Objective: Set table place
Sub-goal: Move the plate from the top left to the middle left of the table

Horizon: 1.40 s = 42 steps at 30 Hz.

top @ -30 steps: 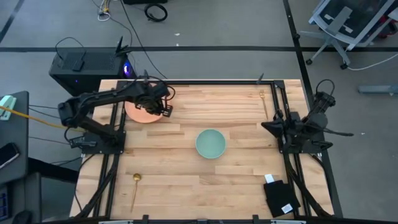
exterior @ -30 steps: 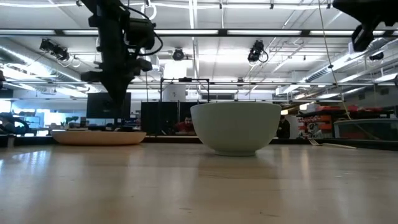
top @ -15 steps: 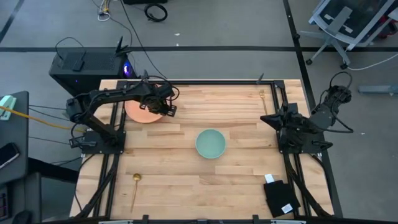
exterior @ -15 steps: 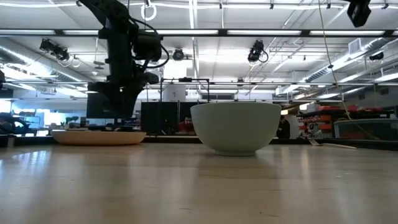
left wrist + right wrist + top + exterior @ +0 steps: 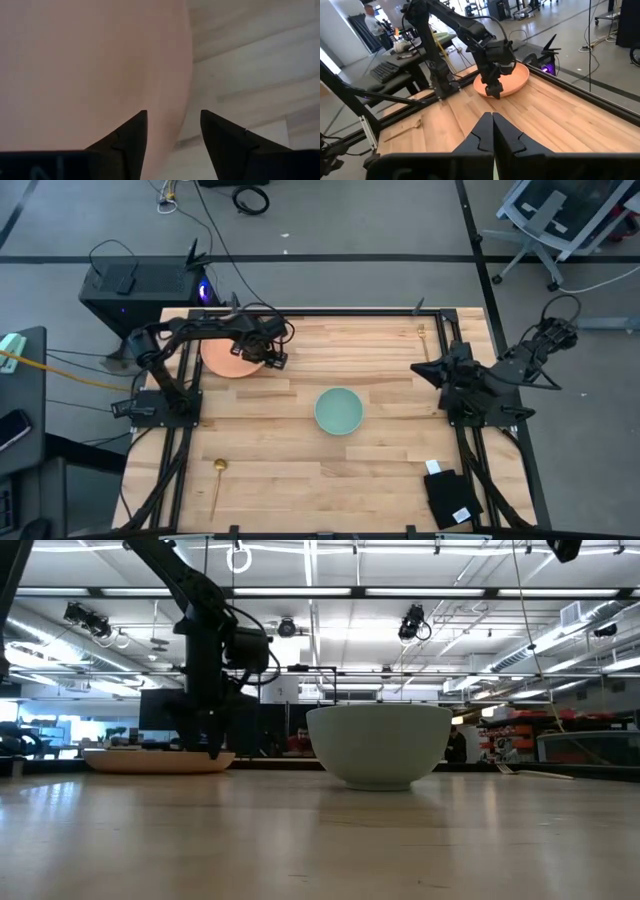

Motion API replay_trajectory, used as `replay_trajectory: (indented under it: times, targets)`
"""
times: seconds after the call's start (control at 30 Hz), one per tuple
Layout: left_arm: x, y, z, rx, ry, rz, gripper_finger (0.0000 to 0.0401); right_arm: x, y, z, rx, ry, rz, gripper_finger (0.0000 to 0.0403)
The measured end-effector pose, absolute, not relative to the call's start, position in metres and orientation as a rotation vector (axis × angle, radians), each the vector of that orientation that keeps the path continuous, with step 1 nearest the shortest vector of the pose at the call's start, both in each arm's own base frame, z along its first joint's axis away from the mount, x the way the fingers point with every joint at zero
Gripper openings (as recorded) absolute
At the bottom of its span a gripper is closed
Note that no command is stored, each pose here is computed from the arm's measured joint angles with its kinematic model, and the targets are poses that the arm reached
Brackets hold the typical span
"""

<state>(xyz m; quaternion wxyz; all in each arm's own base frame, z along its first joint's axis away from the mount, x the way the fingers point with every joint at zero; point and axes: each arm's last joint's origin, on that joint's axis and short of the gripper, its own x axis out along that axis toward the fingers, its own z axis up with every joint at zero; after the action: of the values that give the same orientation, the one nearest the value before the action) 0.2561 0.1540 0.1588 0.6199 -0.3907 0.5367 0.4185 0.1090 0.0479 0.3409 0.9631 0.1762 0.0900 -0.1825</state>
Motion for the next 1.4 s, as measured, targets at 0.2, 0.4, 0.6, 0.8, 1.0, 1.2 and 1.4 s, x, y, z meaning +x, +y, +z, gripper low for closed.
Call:
replay_trajectory:
  times: [0.2,0.4,0.6,0.8,1.0,1.2,1.4]
  targets:
    - [0.26,0.156,0.147,-0.864,1.275,0.936,0.0165,0.112,0.046,0.34,0.374,0.188,-0.386,0.0]
    - [0.26,0.157,0.144,-0.828,1.289,0.937,0.0048,0.112,0.045,0.34,0.384,0.184,-0.398,0.0]
    - [0.262,0.158,0.149,-0.776,1.316,0.913,0.0019,0.112,0.045,0.34,0.383,0.184,-0.398,0.0]
    - [0.279,0.153,0.184,-0.658,1.382,0.849,0.0011,0.112,0.045,0.34,0.381,0.185,-0.398,0.0]
    - [0.304,0.133,0.225,-0.533,1.385,0.714,0.0011,0.112,0.045,0.34,0.384,0.187,-0.393,0.0]
    - [0.329,0.093,0.251,-0.42,1.334,0.601,0.0011,0.112,0.045,0.34,0.385,0.192,-0.381,0.0]
    - [0.34,0.039,0.255,-0.193,1.371,0.366,0.0011,0.112,0.045,0.34,0.379,0.197,-0.373,0.0]
